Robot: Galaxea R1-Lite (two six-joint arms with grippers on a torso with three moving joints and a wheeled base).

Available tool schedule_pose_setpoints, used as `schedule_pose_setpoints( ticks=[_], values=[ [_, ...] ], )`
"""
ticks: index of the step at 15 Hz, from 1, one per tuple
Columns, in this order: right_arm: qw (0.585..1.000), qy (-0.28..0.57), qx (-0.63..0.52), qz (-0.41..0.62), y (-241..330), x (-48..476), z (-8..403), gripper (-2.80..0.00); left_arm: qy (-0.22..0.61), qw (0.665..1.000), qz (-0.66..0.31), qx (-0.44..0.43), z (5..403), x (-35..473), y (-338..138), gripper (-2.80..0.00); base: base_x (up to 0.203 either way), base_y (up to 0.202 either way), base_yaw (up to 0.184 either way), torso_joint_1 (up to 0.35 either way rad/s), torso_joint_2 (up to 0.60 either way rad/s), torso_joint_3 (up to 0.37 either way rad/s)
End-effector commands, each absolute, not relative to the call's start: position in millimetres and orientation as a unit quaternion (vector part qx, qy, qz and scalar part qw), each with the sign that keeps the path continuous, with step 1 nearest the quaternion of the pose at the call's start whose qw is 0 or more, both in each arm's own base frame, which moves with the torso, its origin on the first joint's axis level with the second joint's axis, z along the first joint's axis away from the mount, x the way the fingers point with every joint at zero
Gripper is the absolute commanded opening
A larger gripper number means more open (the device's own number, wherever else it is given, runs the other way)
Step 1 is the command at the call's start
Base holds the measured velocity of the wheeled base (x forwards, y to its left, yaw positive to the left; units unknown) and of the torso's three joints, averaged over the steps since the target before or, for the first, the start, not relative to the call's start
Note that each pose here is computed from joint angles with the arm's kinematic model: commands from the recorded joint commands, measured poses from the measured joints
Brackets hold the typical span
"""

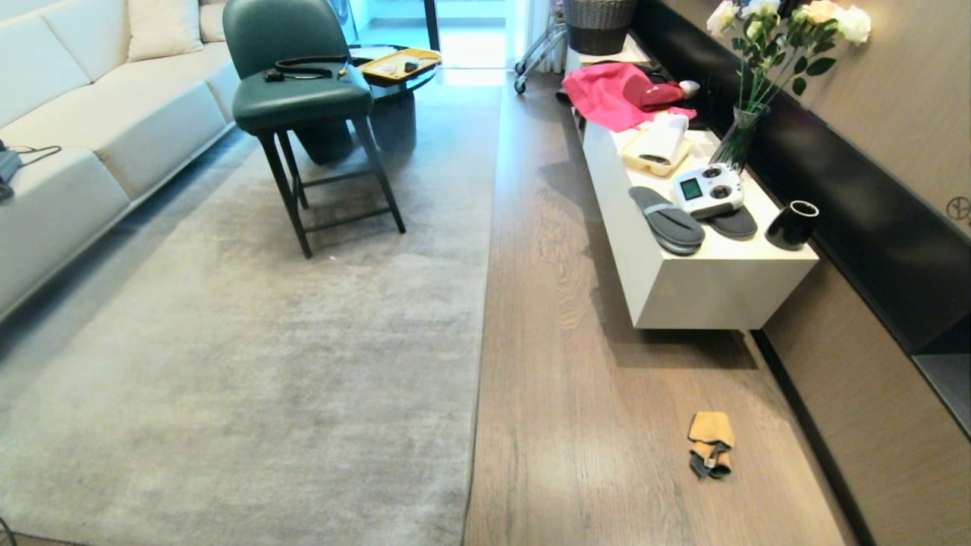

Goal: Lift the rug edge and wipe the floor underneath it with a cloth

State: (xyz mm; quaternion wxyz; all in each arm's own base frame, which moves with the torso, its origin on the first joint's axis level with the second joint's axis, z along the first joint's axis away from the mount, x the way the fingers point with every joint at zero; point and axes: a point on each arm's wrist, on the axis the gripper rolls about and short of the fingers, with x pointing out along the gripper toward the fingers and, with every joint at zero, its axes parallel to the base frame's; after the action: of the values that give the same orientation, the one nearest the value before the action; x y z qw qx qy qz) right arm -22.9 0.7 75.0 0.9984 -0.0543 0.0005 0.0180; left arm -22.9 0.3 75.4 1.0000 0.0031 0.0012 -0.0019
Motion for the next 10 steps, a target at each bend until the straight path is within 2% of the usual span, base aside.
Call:
schedule_pose_setpoints(
  ticks=[1,10],
  values=[
    [0.999,0.001,-0.050,0.018,0.7,-22.8,75.0,-2.80,0.001,1.000,-0.002,0.003,75.6,-22.9,0.3,-2.80,0.000,0.000,0.000,0.032,-0.43,-0.393],
    [0.999,0.001,-0.051,0.019,0.7,-22.8,75.0,-2.80,0.001,1.000,-0.002,0.003,75.6,-22.9,0.3,-2.80,0.000,0.000,0.000,0.108,-0.47,-0.371]
  ],
)
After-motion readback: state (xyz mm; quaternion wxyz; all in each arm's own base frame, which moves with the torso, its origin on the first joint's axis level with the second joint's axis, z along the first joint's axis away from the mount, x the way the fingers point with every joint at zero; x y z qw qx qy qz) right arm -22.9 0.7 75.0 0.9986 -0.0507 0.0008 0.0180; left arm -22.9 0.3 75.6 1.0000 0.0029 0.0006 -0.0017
